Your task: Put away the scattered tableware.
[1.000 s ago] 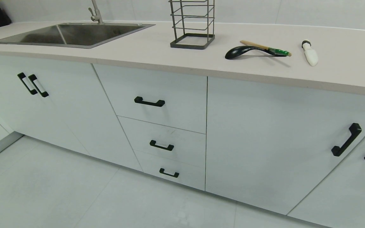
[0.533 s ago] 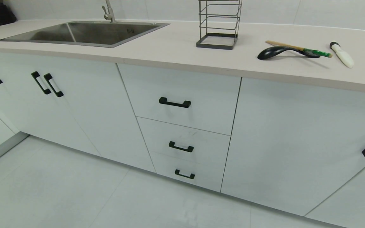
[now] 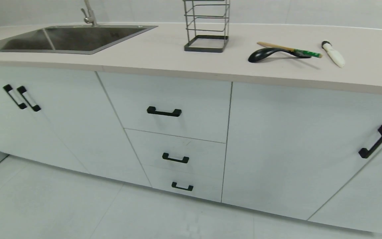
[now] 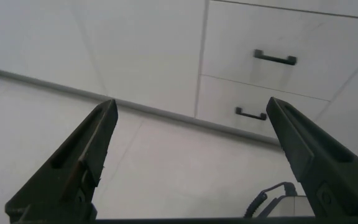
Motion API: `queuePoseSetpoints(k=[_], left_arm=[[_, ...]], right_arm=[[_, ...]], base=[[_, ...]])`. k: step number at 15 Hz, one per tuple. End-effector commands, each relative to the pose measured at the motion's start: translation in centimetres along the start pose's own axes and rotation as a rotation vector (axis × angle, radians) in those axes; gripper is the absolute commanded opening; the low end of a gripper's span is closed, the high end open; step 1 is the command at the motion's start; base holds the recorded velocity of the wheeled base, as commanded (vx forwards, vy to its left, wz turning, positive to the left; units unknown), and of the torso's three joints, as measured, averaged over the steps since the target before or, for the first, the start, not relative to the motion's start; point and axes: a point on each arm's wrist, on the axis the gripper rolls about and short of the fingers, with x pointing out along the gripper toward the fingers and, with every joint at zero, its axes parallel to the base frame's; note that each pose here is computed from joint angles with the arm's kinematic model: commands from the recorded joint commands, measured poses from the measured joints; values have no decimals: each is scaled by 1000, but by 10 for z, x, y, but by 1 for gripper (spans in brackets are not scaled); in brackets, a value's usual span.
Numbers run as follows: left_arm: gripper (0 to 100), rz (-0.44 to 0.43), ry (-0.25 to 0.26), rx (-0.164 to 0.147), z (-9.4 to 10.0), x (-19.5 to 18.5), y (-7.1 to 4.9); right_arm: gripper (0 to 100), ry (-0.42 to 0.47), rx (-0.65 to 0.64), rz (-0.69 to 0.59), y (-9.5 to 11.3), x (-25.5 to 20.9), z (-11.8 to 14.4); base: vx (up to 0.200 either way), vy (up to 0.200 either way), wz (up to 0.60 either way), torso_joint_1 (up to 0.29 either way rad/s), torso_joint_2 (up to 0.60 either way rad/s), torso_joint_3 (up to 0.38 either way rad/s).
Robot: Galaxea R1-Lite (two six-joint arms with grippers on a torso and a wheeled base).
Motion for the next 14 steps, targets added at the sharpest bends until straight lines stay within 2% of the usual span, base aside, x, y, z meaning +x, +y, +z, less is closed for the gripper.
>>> queuePoseSetpoints(k=[1,2,3,4,5,7,8,9,10,11,12,13,14], left_arm=[[100,3,-1,-8,0,0,0],[100,0,-3,-7,0,0,0],[100,-35,-49,12,8,-2,-1],[100,-101,-107,40,27,-5,-3],[100,-153,-87,53,43,-3,-5],[100,-198,-24,83,55,7,-6],[100,-323,34,159,64,18,-9],[100,-444,84,249,71,30,-12],[100,-512,105,339,79,42,-15],[100,-535,113,381,82,47,-16],[100,-602,152,414,84,58,-20],[100,-642,184,409,83,65,-22],[100,-664,208,418,85,72,-24]], right_arm=[[0,1,0,1,0,0,0],[0,1,-2,1,0,0,0],[0,1,1,1,0,0,0],[0,1,1,1,0,0,0],[0,1,3,1,0,0,0],[0,1,3,1,0,0,0],[0,1,3,1,0,0,0],[0,1,1,1,0,0,0],[0,1,3,1,0,0,0],[0,1,3,1,0,0,0],[0,1,3,1,0,0,0],[0,1,3,1,0,0,0],[0,1,3,1,0,0,0]], base=[[0,0,0,0,0,0],[0,0,0,0,0,0],[0,0,0,0,0,0],[0,0,0,0,0,0],[0,0,0,0,0,0],[0,0,0,0,0,0],[0,0,0,0,0,0],[0,0,0,0,0,0],[0,0,0,0,0,0],[0,0,0,0,0,0],[0,0,0,0,0,0],[0,0,0,0,0,0],[0,0,0,0,0,0]])
